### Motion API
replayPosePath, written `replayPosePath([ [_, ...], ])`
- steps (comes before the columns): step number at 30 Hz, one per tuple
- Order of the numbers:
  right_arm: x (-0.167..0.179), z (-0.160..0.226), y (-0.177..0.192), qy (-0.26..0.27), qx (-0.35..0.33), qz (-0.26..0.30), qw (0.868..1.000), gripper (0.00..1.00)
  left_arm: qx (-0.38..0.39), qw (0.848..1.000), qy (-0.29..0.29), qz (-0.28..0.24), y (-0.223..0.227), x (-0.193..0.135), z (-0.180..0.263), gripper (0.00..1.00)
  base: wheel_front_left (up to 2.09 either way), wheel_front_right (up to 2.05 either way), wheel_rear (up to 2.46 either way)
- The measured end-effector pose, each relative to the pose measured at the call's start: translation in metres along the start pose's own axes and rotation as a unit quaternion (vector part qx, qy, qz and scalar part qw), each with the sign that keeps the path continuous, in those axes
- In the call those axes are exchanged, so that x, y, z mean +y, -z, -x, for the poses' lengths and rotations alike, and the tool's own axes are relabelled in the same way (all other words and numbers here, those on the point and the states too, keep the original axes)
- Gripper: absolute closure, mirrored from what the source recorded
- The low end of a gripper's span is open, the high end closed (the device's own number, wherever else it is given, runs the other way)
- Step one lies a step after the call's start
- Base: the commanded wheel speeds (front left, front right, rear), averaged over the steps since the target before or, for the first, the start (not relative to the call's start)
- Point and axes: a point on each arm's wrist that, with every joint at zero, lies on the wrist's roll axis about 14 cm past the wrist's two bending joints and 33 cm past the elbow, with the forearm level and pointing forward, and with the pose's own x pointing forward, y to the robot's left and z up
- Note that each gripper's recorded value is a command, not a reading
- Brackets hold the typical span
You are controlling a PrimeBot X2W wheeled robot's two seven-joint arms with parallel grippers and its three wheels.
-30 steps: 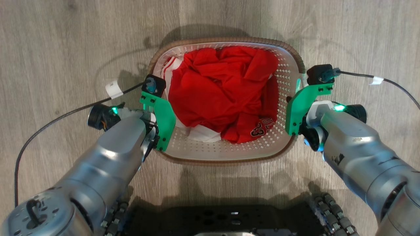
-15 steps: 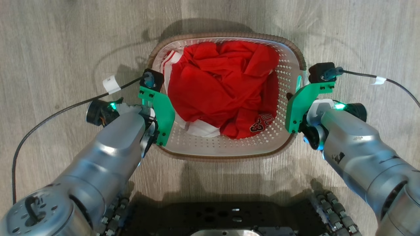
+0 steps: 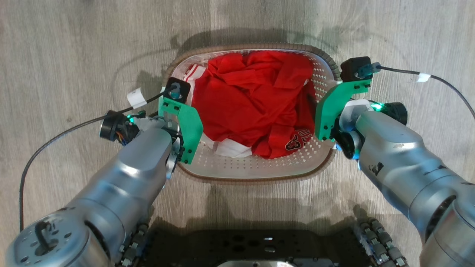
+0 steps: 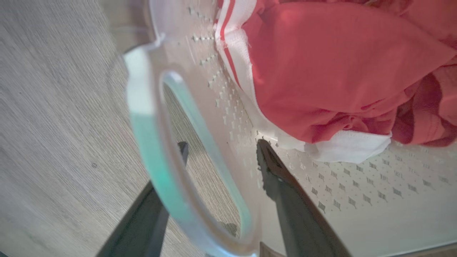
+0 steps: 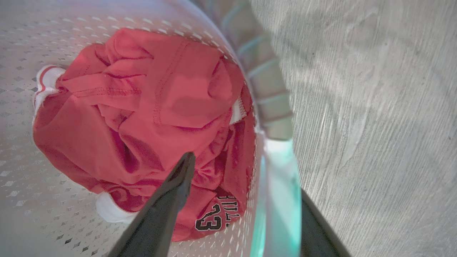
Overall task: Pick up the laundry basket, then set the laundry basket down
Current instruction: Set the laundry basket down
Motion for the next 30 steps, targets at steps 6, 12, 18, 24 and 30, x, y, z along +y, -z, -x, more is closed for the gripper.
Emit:
replayPosePath([
  [6,0.002,0.007,-0.003,0.003,0.0,0.005,1.0,0.0,-0.011,1.0,-0.01,-0.005,-0.007,0.004,0.007,0.0,0.0,0.0,0.0],
  [12,0.002,0.022,-0.004,0.013,0.001,0.004,1.0,0.0,-0.034,0.999,-0.02,-0.007,-0.018,0.007,0.023,0.0,0.0,0.0,0.0],
  [18,0.011,0.054,0.006,0.024,0.012,0.008,1.0,0.0,-0.047,0.998,-0.028,-0.008,-0.01,0.003,0.052,0.0,0.0,0.0,0.0],
  [24,0.037,0.091,-0.001,0.013,-0.038,-0.005,0.999,0.0,-0.1,0.994,-0.034,0.005,-0.006,-0.005,0.088,0.0,0.0,0.0,0.0],
  [30,0.069,0.134,-0.046,-0.016,-0.174,-0.003,0.985,0.0,-0.203,0.978,-0.046,0.03,-0.03,-0.004,0.131,0.0,0.0,0.0,0.0],
])
